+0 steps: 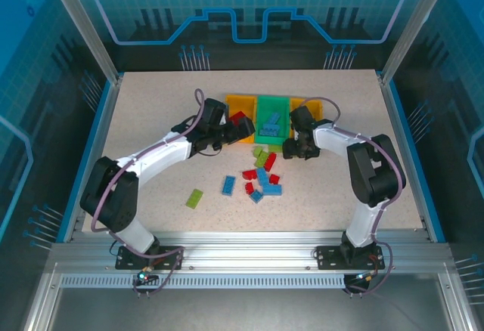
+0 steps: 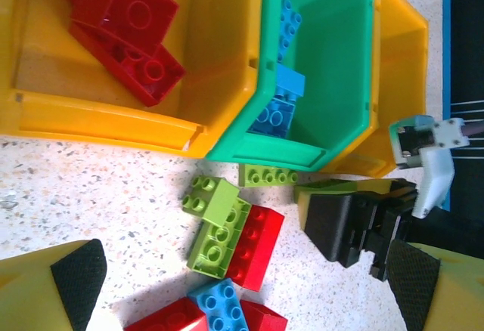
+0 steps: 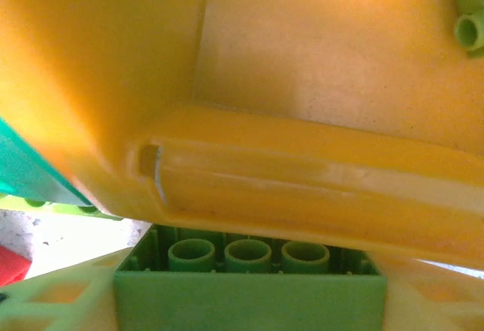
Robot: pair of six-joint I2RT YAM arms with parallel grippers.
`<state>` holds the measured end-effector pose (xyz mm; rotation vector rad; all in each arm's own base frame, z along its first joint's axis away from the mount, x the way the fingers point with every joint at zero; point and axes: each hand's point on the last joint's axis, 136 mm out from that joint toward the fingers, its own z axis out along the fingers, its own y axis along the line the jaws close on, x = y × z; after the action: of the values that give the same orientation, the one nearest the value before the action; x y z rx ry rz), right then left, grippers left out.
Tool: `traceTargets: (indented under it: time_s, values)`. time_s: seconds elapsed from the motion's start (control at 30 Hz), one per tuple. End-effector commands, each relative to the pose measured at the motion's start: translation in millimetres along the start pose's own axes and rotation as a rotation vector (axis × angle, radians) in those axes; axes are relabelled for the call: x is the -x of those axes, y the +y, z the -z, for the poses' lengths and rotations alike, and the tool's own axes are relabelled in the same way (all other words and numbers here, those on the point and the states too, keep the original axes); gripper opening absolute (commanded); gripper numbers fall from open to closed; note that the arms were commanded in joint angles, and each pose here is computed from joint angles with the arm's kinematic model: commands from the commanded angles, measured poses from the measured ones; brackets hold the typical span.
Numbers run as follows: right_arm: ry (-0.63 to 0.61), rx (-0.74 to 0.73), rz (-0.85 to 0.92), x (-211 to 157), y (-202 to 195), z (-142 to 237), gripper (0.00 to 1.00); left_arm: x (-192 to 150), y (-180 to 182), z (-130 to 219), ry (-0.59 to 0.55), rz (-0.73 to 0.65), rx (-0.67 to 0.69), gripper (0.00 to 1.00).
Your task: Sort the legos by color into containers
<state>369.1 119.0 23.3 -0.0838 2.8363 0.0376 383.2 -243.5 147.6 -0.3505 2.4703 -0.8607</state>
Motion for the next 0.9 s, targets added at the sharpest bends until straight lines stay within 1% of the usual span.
traceTargets:
  time_s: [0.0, 0.03, 0.1, 0.27, 0.37, 0.47, 0.6, 0.87]
  values:
    - [-0.004, -0.018, 0.024, 0, 2, 7, 0.56, 4, 6, 10, -0.027, -0.004, 0.018, 0.99]
    - [-0.013, -0.015, 0.025, 0, 2, 11, 0.52, 3, 9, 10, -0.025, -0.004, 0.027, 0.99]
    - [-0.028, -0.013, 0.027, -1, 3, 21, 0.48, 2, 16, 10, -0.023, 0.002, 0.042, 0.99]
    - [-0.111, 0.000, 0.014, 6, 1, 61, 0.47, 1, 41, 16, -0.039, 0.031, 0.115, 0.99]
    - [-0.167, 0.004, -0.027, 22, -8, 84, 0.47, 2, 60, 22, -0.049, 0.052, 0.183, 0.99]
    - [-0.196, 0.016, -0.093, 41, -20, 95, 0.48, 2, 77, 27, -0.054, 0.059, 0.248, 0.99]
    - [-0.169, -0.007, -0.147, 67, -36, 89, 0.47, -3, 94, 29, -0.039, 0.067, 0.315, 0.99]
    - [-0.047, -0.060, -0.155, 96, -44, 48, 0.49, -11, 121, 28, 0.004, 0.098, 0.405, 0.99]
